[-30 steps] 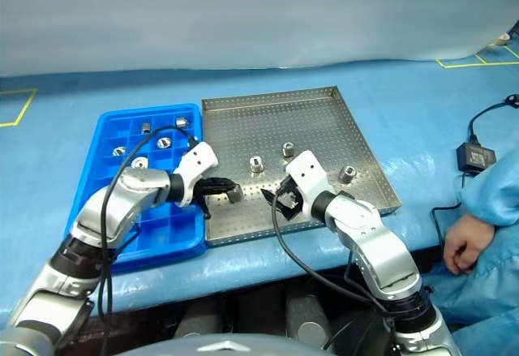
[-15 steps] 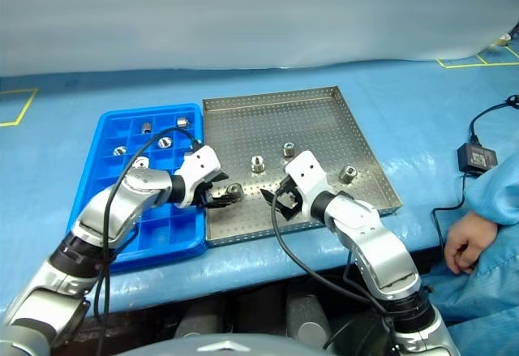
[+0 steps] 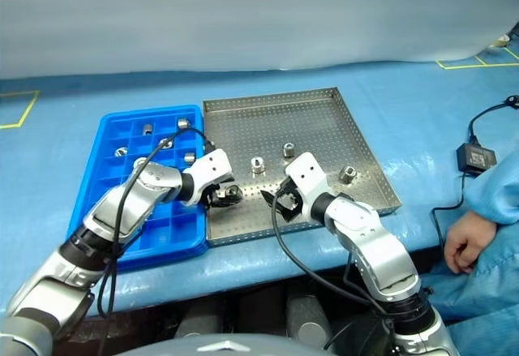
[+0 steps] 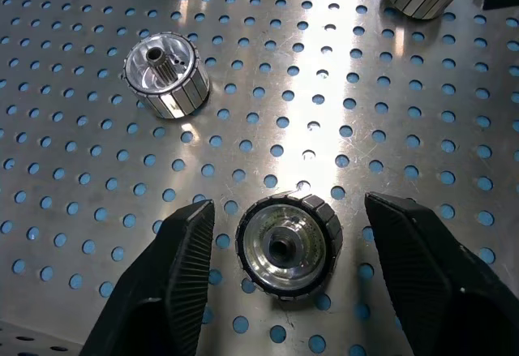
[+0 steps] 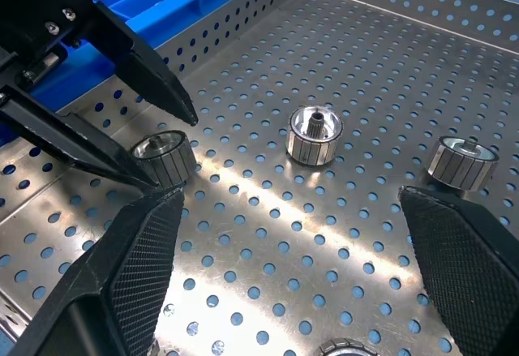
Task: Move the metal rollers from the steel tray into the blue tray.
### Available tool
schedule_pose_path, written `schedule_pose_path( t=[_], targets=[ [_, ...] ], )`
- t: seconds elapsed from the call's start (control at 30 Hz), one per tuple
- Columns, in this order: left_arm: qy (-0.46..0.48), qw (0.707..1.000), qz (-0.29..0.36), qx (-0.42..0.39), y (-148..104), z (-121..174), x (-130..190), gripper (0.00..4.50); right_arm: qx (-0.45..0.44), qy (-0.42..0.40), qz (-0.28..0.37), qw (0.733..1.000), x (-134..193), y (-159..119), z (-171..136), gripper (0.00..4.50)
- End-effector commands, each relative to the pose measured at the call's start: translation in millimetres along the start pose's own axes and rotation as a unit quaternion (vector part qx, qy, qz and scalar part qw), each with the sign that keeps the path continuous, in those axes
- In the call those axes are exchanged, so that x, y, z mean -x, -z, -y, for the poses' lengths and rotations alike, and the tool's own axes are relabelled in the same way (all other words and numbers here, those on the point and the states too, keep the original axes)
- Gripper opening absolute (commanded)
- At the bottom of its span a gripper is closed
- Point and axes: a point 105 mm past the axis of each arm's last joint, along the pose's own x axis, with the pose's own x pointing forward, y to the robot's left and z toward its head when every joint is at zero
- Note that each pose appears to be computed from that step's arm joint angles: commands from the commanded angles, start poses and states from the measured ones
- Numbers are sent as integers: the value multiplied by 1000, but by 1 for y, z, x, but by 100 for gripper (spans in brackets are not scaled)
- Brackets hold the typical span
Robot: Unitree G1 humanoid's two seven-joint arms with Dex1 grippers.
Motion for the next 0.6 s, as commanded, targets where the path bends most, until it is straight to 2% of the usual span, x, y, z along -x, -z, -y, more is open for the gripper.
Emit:
schedule_pose_path(
  t=[0.03,0.17,0.27,0.37,0.4,0.5,0.6],
  targets=[
    [19,999,-48,6,25,9,-7,173,13,9,22,1000,4,-12,2,450],
    [25,998,-52,0,26,12,-6,173,13,7,22,1000,2,-12,2,450],
    [23,998,-51,0,26,11,-6,115,14,4,22,1000,2,-13,1,450],
    [19,999,-43,5,24,10,-4,17,15,2,22,1000,1,-13,0,450],
    [17,999,-39,7,23,9,-4,5,16,1,22,1000,1,-13,0,450],
    [15,1000,-19,18,16,7,-3,5,16,0,22,1000,1,-13,0,450],
    [8,999,32,35,-2,3,1,5,16,0,22,1000,1,-13,0,450]
  ],
)
